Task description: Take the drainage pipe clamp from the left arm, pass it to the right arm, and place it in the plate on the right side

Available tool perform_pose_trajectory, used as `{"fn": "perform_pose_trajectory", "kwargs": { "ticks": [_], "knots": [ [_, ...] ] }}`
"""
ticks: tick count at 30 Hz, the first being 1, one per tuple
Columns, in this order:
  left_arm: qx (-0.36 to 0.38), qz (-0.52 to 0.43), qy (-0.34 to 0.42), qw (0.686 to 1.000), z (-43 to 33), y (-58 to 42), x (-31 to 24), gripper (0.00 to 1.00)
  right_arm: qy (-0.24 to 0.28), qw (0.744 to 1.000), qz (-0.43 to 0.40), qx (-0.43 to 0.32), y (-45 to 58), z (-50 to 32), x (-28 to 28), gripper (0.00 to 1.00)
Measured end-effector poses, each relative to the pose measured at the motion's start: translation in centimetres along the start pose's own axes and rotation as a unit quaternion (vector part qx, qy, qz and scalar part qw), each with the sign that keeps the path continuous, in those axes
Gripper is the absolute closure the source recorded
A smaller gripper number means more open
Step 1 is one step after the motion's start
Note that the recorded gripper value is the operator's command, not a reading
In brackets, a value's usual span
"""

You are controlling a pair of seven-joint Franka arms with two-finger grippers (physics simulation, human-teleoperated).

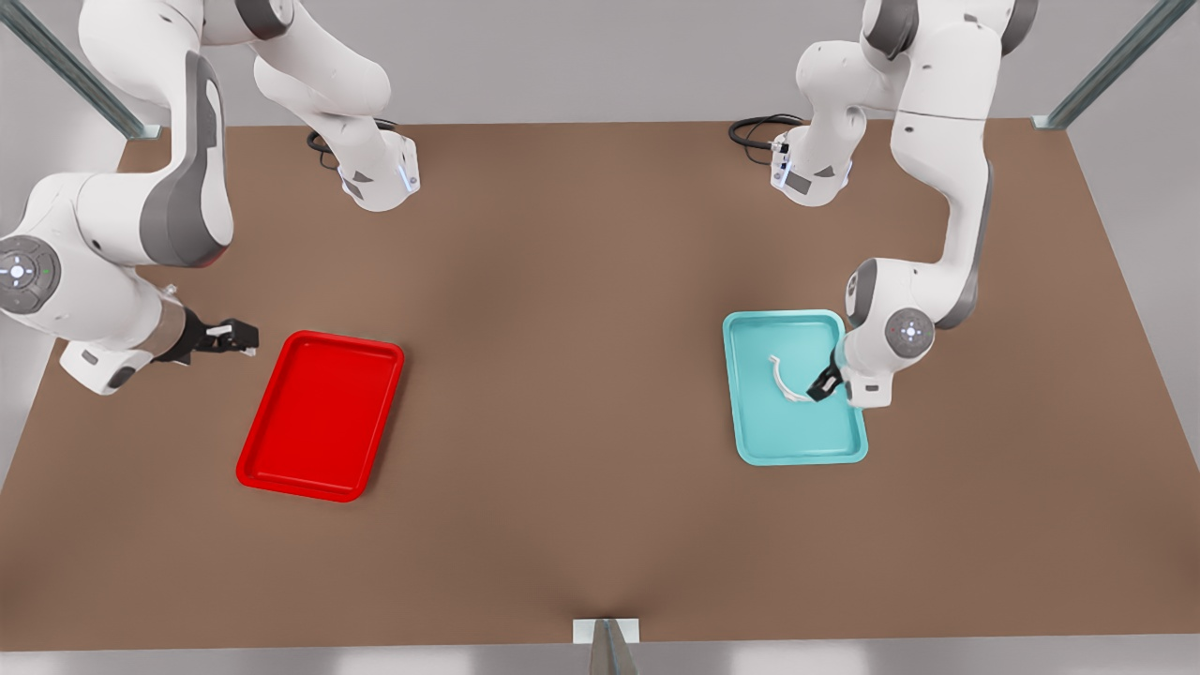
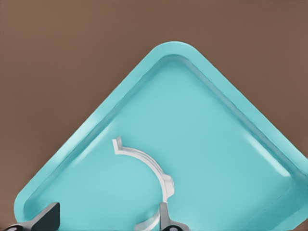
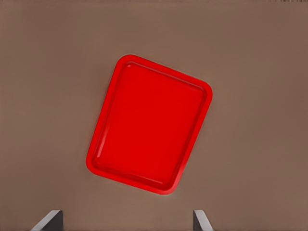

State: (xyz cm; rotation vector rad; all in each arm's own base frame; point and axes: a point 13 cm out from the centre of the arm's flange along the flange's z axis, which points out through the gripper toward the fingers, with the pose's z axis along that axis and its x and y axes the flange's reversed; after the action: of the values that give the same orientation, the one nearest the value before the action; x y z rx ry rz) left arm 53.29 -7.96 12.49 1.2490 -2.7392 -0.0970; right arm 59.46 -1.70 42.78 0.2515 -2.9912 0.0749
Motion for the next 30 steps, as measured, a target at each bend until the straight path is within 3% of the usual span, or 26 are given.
{"fn": "perform_pose_trajectory", "kwargs": {
  "ticks": [6,13,28,30],
  "knots": [
    [0.040,-0.156,0.000,0.987,2.7,0.1,-0.6,0.00,-0.004,1.000,-0.002,-0.001,0.0,0.2,-0.4,0.00],
    [0.080,-0.272,-0.005,0.959,2.5,-1.1,-1.7,0.00,-0.008,1.000,-0.003,0.000,-0.1,0.0,-0.4,0.00],
    [0.091,-0.407,-0.003,0.909,6.8,-1.1,-3.9,0.00,-0.005,1.000,-0.007,0.001,-0.1,0.6,-0.6,0.00],
    [0.090,-0.418,-0.001,0.904,7.0,-1.1,-3.8,0.22,-0.004,1.000,-0.007,0.001,-0.1,0.6,-0.6,0.00]
  ]
}}
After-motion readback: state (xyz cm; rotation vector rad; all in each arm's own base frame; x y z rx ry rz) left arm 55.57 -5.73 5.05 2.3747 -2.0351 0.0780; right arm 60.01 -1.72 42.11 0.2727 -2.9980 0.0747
